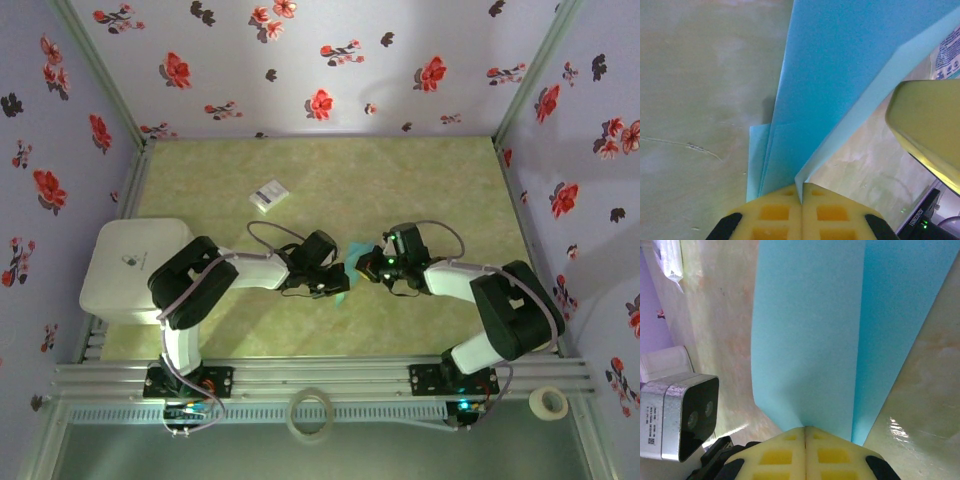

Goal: Fold a paper plane with a square sheet of paper (pick it up from the middle)

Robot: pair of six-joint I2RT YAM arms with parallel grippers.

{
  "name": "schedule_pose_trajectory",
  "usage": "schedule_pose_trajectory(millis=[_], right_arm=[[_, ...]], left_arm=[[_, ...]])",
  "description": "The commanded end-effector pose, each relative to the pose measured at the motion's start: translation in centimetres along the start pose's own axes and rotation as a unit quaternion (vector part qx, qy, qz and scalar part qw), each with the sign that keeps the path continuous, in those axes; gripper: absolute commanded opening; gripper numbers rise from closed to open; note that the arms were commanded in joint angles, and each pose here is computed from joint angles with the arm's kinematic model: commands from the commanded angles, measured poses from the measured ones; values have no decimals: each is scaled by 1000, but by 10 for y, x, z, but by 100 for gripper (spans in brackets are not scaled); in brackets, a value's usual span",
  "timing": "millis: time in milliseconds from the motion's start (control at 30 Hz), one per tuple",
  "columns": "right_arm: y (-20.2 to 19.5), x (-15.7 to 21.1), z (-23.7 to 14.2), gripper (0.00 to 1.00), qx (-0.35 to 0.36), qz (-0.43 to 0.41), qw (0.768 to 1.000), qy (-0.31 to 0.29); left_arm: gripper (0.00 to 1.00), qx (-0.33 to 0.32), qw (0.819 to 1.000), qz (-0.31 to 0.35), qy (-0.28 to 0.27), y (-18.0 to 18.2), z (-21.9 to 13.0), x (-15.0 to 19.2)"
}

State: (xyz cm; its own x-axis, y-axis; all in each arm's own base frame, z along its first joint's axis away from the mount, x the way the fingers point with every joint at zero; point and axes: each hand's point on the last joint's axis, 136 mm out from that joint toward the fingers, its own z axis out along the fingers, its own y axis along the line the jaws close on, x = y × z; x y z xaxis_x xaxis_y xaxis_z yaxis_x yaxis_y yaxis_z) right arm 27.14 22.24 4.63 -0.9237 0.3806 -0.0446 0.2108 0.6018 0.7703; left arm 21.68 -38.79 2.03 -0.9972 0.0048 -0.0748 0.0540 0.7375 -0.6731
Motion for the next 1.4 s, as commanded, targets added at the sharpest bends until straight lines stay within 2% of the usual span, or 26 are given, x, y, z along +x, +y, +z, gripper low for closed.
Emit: schedule_pose_trajectory(millis=[0,33,100,200,267,400,567,1100,1200,1367], right_arm=[[4,-10,-12,12,3,-3,999,-34],[0,-11,-17,15,11,1,999,-43],[-11,-15,-29,26,36,15,997,-63],[-9,-18,-45,42,30,24,996,-83],[-5,-19,-52,48,27,34,995,-91],[8,-16,-55,54,9,56,995,-77],[17,-16,-51,57,3,76,995,-59],[26,-19,-23,57,9,110,994,-6],[26,-17,-16,55,15,112,993,12],[14,-11,-9,45,35,124,991,27]], left_arm=[[0,7,1000,14,-5,-8,-1,-2],[0,7,1000,25,-12,-10,-5,-4],[0,-10,998,56,-28,-11,-13,-8],[0,-65,989,125,-49,-9,-25,-12],[0,-97,982,153,-52,-6,-29,-12],[0,-152,967,195,-61,-1,-32,-13],[0,-196,951,229,-60,3,-30,-10],[1,-224,931,284,-55,3,-25,-3],[1,-234,925,294,-60,4,-26,-4],[2,-249,914,312,-69,4,-28,-6]])
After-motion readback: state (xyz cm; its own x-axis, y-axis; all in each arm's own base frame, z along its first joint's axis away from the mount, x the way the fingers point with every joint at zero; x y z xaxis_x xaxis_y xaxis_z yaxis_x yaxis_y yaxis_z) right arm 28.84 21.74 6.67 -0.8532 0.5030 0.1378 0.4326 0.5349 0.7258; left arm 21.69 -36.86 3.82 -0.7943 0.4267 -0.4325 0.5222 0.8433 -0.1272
